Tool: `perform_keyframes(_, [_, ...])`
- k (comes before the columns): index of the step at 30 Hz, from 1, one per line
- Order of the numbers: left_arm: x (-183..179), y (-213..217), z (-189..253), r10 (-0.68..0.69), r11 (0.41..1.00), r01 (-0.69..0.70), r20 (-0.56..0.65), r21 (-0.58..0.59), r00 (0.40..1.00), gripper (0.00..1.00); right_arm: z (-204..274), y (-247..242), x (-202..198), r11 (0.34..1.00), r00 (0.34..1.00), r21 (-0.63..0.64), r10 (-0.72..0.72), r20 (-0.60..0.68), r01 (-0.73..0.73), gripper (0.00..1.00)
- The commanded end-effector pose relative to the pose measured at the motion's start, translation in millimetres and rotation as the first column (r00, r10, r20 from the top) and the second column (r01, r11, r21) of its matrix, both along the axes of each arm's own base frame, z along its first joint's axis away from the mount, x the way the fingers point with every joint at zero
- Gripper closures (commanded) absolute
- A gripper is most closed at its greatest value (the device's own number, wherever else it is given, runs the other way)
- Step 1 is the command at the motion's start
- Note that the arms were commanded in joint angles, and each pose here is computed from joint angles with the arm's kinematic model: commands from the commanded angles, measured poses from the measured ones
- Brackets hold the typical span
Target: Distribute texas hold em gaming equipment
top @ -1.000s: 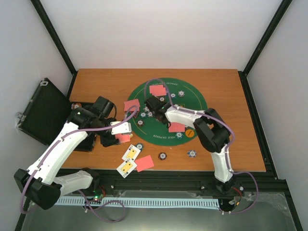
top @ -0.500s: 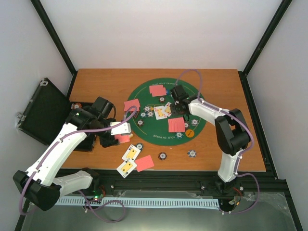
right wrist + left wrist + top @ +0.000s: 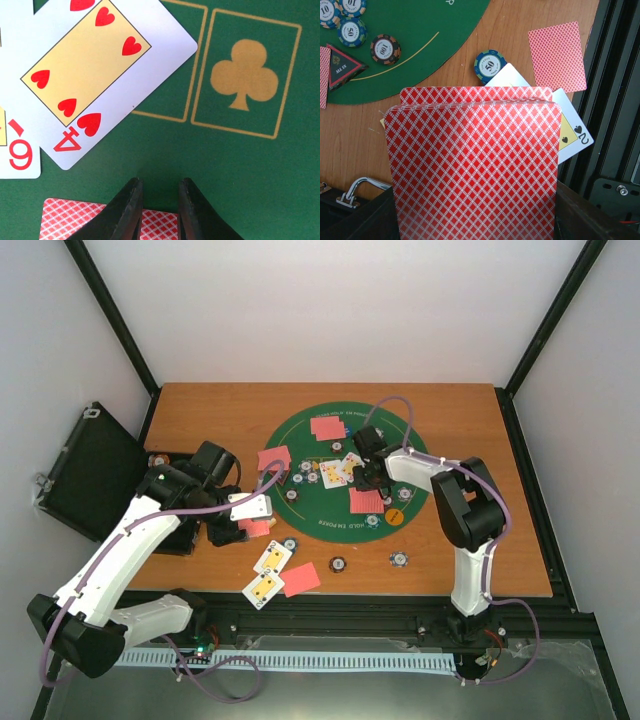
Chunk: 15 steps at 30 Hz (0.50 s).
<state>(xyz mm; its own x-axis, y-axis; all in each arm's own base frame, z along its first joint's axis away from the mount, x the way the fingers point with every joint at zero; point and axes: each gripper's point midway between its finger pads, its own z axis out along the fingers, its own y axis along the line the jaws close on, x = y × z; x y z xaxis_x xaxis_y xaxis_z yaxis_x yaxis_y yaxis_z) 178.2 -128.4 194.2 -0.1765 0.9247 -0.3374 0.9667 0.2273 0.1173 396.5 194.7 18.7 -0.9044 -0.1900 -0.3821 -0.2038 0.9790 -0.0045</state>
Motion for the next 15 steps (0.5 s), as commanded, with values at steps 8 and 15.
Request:
perform_keyframes(8, [-2, 0, 2, -0.004, 1.0, 0.004, 0.004, -0.002, 1.0, 0.83, 16, 12, 20, 0.999, 1.0, 0.052, 0.009, 0.029, -0.01, 0.81])
perform_keyframes(15, [-3, 2, 1, -0.002, 1.0, 0.002, 0.008, 0.006, 1.0, 0.83, -1, 14, 26, 1.0, 1.0, 0.02, 0.02, 0.004, -0.02, 0.84])
